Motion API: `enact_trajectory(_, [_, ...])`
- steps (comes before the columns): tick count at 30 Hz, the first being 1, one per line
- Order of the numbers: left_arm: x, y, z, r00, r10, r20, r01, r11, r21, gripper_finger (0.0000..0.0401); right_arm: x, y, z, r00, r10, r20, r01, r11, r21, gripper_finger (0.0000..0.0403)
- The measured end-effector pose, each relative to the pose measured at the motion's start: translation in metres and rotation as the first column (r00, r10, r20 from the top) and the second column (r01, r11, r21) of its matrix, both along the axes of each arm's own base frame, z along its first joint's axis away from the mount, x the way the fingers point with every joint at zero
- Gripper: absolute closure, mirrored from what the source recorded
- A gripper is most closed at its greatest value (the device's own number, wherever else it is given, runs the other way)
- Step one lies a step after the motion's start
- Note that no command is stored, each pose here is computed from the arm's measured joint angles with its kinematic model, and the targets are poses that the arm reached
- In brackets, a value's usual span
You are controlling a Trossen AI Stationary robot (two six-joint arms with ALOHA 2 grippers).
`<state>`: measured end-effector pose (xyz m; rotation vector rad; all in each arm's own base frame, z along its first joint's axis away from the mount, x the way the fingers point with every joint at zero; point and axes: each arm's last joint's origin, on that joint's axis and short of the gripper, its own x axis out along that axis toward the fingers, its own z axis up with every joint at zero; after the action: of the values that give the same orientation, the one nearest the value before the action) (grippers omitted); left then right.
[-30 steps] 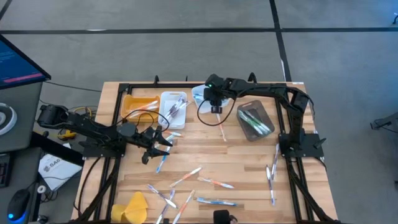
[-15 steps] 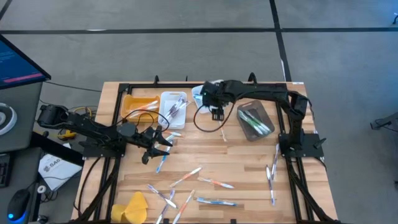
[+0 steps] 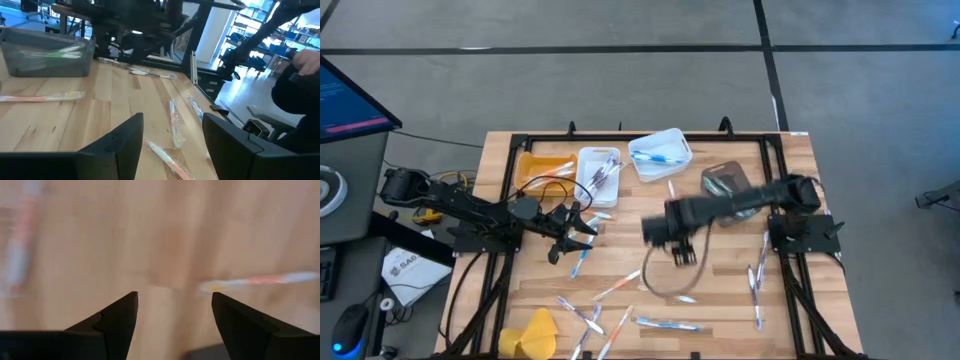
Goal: Pick & Place Toothbrushes
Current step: Put the orange toothbrush into the yellow bin
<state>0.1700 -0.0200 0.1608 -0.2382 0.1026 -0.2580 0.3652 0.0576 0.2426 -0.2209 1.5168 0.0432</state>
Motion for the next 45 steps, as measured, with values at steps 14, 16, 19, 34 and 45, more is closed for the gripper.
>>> enact_trajectory(14, [0.0,0.0,0.001,1.0,-0.002,0.015,0.002,1.0,0.028,0.0204,-0.013,0.123,0.0,0.961,-0.057,0.269,0.014,0.987,0.159,0.0153])
enact_trajectory(16, [0.0,0.0,0.001,1.0,-0.002,0.016,0.001,1.0,0.028,0.0204,-0.017,0.125,-0.006,0.965,-0.079,0.248,0.04,0.986,0.16,0.0153])
enact_trajectory(19, [0.0,0.0,0.001,1.0,-0.002,0.023,0.002,1.0,0.027,0.0204,-0.027,0.12,-0.019,0.979,-0.136,0.149,0.116,0.984,0.134,0.0153])
enact_trajectory(34, [0.0,0.0,0.0,1.0,-0.011,0.01,0.011,1.0,0.028,0.0204,-0.035,0.15,-0.036,0.969,-0.123,0.212,0.074,0.972,0.225,0.0153])
enact_trajectory(45, [-0.001,-0.001,-0.002,1.0,-0.031,-0.004,0.031,0.999,0.028,0.0204,-0.017,0.142,-0.097,0.996,-0.068,0.048,0.06,0.986,0.154,0.0153])
